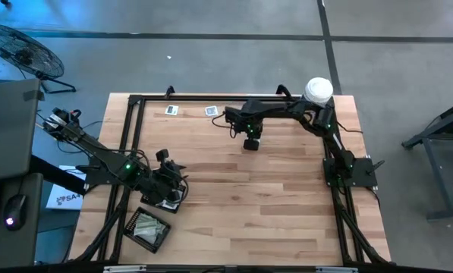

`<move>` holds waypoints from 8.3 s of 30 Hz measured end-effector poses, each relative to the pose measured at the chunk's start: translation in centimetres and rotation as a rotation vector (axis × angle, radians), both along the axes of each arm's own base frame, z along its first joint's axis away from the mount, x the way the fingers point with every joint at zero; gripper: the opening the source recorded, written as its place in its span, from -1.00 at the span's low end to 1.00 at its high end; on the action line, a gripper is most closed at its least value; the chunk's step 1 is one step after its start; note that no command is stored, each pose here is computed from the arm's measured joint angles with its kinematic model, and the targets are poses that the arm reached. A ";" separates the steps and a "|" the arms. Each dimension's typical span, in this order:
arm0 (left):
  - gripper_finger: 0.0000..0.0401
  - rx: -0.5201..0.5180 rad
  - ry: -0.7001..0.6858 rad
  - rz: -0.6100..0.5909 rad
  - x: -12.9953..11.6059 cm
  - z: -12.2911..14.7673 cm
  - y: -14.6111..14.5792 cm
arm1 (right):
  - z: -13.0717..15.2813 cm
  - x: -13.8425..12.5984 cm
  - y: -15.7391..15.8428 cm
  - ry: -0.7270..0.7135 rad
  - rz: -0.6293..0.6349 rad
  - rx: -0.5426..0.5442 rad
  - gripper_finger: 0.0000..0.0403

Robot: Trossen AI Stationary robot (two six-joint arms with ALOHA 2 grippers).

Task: Pick & Place First Aid Supplies
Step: Put the towelette pack into the top black bin

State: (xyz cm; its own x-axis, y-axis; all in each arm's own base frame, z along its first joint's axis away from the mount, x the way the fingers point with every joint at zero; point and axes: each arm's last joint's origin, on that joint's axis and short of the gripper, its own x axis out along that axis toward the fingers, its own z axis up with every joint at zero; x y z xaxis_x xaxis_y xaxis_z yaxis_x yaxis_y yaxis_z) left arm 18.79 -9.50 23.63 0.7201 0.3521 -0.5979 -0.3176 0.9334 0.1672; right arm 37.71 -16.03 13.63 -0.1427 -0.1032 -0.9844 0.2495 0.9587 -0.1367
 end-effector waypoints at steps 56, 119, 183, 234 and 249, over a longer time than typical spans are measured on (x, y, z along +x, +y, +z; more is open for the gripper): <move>-0.55 -0.435 -0.485 0.009 4.1 -3.3 8.0 | 10.1 6.3 25.2 -0.824 0.220 -0.710 -1.00; -0.95 -0.480 0.357 0.058 -3.6 -5.1 -1.5 | 15.0 1.6 29.6 -0.893 0.296 -0.290 -0.44; -0.09 -0.220 -0.092 1.092 -1.1 -9.1 27.3 | 11.6 2.8 31.9 -0.846 0.438 -0.231 -0.44; -0.09 -0.512 0.130 0.277 8.6 -9.9 13.3 | 11.4 2.4 31.8 -0.803 0.416 -0.224 -0.44; -0.09 -0.300 -0.075 0.357 10.3 -10.6 7.3 | 11.1 1.4 33.0 -0.753 0.448 -0.233 -0.44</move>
State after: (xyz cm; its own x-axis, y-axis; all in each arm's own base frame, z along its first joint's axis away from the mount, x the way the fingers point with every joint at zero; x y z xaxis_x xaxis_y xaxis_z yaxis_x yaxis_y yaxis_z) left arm 29.05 -2.19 13.04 0.6303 0.4051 -0.6623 -0.6282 0.7674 -0.1285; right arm 39.06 17.01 24.77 0.6317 -0.2030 -0.7482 -0.0378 0.9559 -0.2912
